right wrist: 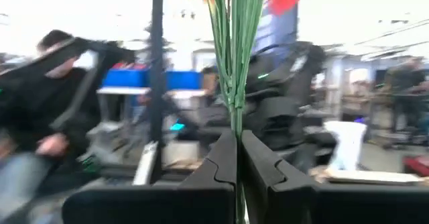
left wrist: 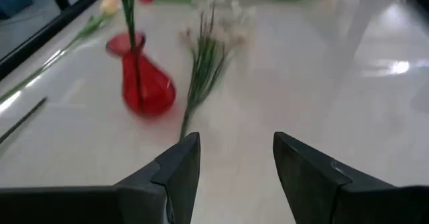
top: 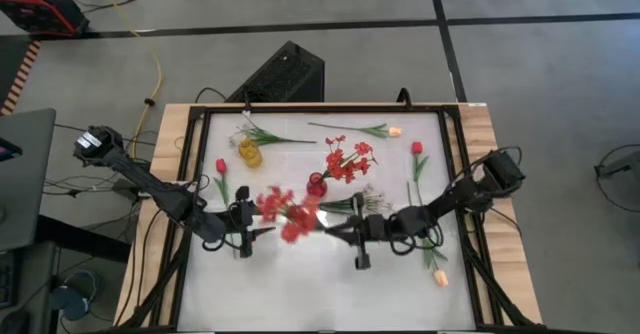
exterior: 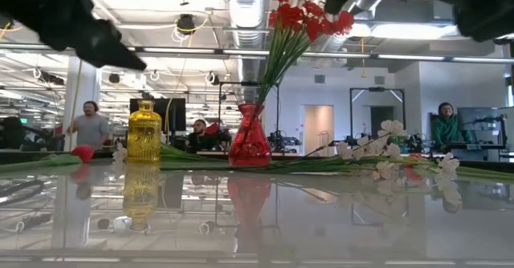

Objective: Sort flowers into vase by color
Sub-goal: Put the orange flowers into the red vase

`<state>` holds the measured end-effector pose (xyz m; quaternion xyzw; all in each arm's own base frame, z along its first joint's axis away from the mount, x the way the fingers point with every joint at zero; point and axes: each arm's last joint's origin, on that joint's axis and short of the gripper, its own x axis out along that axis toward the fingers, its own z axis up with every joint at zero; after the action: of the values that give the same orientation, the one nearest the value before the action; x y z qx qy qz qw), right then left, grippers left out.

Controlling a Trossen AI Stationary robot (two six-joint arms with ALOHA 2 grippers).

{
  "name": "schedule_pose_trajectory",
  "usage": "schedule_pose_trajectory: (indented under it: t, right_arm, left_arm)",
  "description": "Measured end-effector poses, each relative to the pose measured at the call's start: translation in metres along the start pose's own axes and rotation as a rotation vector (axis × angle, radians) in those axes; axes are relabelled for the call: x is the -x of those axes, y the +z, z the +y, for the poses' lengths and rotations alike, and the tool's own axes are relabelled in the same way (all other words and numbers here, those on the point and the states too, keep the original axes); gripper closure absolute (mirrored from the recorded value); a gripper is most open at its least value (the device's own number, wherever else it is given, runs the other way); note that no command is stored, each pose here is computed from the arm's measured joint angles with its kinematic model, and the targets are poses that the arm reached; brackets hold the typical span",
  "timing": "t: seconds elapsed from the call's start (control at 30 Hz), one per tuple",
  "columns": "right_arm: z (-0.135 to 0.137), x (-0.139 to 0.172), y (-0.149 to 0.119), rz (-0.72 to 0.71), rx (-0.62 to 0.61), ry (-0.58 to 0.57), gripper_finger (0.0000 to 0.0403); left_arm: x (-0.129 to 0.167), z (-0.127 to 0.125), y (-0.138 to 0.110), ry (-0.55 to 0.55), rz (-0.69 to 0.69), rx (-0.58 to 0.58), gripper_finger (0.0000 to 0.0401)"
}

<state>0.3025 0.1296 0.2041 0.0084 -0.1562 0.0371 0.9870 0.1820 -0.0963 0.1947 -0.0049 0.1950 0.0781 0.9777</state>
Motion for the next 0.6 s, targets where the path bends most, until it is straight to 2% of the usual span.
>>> schedule_pose_trajectory:
  t: [0.17,0.47,0.6]
  right_arm:
    - [-0.019,-0.013,0.004,-0.025,0.011,-0.047,0.0374]
    - [-0.025,-0.022,0.006,-0.030,0.023,-0.014,0.0374]
    - [-0.025,-0.022,0.006,-0.031,0.025,-0.013,0.0374]
  left_arm:
    - [-0.010,-0.008,0.016,-0.100,-0.152,-0.002,0.0223]
    - [-0.017,-0.022,0.043,-0.149,-0.533,0.027,0.0223]
    - [-0.024,-0.018,0.047,-0.131,-0.614,0.053,0.0223]
